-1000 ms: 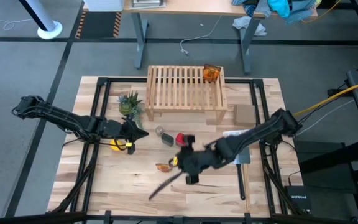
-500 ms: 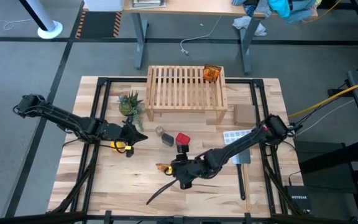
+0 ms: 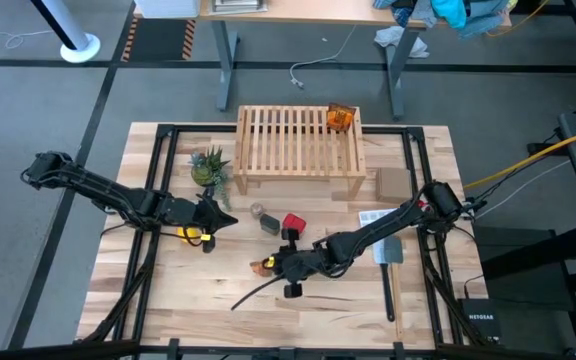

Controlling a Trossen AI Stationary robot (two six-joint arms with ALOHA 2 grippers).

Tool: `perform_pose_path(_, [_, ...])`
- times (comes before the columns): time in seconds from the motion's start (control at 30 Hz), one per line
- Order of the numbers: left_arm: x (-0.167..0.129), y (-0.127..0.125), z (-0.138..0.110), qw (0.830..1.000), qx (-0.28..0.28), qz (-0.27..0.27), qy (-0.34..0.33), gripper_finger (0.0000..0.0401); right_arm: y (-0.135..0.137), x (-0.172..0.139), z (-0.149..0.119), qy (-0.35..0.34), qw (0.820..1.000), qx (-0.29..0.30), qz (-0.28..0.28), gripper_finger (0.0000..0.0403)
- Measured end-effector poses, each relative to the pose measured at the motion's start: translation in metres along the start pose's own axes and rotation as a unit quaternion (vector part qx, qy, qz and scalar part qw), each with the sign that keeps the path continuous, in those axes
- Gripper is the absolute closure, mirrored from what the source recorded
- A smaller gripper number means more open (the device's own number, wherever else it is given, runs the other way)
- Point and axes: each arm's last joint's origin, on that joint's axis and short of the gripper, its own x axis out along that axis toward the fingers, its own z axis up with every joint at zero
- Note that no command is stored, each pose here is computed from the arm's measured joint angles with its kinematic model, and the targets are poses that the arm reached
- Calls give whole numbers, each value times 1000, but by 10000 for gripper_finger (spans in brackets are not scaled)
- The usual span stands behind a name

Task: Shelf spices
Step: Put the orange seasoning pack on the shelf

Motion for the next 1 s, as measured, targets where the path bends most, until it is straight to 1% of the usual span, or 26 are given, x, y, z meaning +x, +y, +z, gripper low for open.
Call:
perform_pose_path(0.1, [0, 0, 0, 1000, 1, 0, 0, 401, 0, 0, 2, -8, 1000, -4, -1, 381])
perform_pose_path(0.13, [0, 0, 0, 1000, 1, 0, 0, 401, 0, 0, 2, -9, 1000, -14, -2, 391])
perform_pose_path(0.37, [0, 0, 0, 1000, 1, 0, 0, 401, -3, 0, 1, -6, 998, -41, -55, 397])
perform_pose_path(0.5, [0, 0, 0, 1000, 2, 0, 0, 401, -6, -6, 7, 16, 992, -72, -103, 399])
perform_pose_path(0.57, [0, 0, 0, 1000, 2, 0, 0, 401, -8, -10, 12, 29, 986, -86, -137, 399])
perform_pose_path(0.67, [0, 0, 0, 1000, 2, 0, 1, 401, -13, -20, 19, 59, 973, -119, -187, 400])
perform_pose_path(0.8, [0, 0, 0, 1000, 2, 0, 1, 401, -21, -39, 30, 110, 949, -153, -254, 401])
perform_pose_path(0.9, [0, 0, 0, 1000, 2, 0, 1, 401, -28, -60, 40, 151, 927, -171, -296, 401])
perform_pose_path(1.0, [0, 0, 0, 1000, 8, 0, 1, 401, -38, -89, 52, 184, 906, -171, -340, 401])
